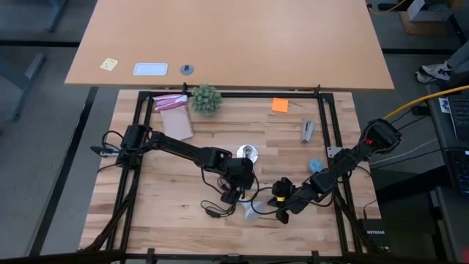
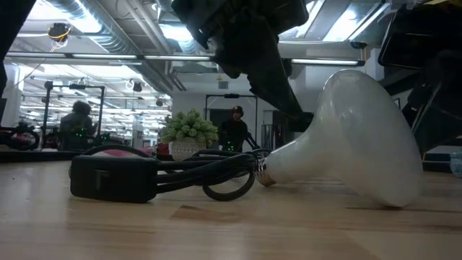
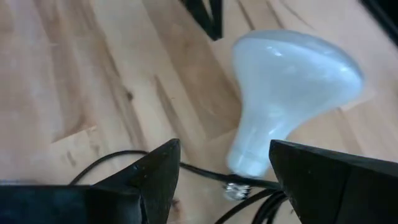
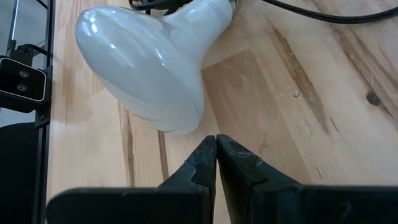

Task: Screw lightbulb
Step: Insert the lightbulb into the lamp

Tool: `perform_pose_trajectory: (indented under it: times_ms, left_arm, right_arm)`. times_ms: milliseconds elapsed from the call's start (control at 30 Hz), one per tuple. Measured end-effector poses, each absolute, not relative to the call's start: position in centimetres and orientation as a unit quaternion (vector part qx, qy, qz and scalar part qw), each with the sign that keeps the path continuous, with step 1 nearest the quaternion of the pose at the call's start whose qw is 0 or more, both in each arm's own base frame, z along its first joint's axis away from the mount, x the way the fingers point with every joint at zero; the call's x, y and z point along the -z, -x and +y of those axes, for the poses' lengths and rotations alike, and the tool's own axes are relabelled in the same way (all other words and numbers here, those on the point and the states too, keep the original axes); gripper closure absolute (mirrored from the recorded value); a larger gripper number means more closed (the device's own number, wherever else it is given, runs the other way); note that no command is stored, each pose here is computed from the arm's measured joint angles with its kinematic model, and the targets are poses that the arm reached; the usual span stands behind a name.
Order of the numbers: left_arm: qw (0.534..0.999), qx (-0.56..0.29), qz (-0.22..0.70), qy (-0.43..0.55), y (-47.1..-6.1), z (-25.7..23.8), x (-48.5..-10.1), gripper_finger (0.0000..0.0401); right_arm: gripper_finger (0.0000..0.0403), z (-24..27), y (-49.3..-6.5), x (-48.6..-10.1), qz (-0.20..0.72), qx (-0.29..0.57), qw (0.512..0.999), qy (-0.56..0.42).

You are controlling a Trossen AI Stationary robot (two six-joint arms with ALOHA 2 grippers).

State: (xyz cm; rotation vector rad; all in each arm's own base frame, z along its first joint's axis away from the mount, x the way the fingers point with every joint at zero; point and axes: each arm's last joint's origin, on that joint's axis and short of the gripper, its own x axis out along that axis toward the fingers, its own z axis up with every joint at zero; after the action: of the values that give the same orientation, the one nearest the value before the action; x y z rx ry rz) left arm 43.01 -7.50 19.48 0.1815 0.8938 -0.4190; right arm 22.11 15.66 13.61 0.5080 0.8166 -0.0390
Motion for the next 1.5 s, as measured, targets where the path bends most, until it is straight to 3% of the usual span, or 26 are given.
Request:
perform_pose_trajectory:
  times_ms: [500,867,1233,1500]
  left_arm:
    - [0.861,0.291,0.396,-0.13,-42.8,-8.7,-19.6,0.0164]
    - [0.847,0.373,0.372,-0.068,-44.2,-9.0,-16.3,0.0164]
    - [0.855,0.376,0.344,-0.091,-45.1,-7.9,-15.5,0.0164]
    - [0.842,0.392,0.369,-0.04,-45.4,-8.2,-12.6,0.0164]
  right_arm:
    - [0.0379,14.7,-23.2,-14.0,0.362,0.033,0.892,-0.268]
    - [0.0379,14.1,-24.2,-14.5,0.334,0.028,0.895,-0.295]
    - [0.0379,14.0,-24.2,-14.6,0.331,0.032,0.896,-0.294]
    - [0.0379,13.8,-24.2,-15.1,0.304,0.058,0.906,-0.29]
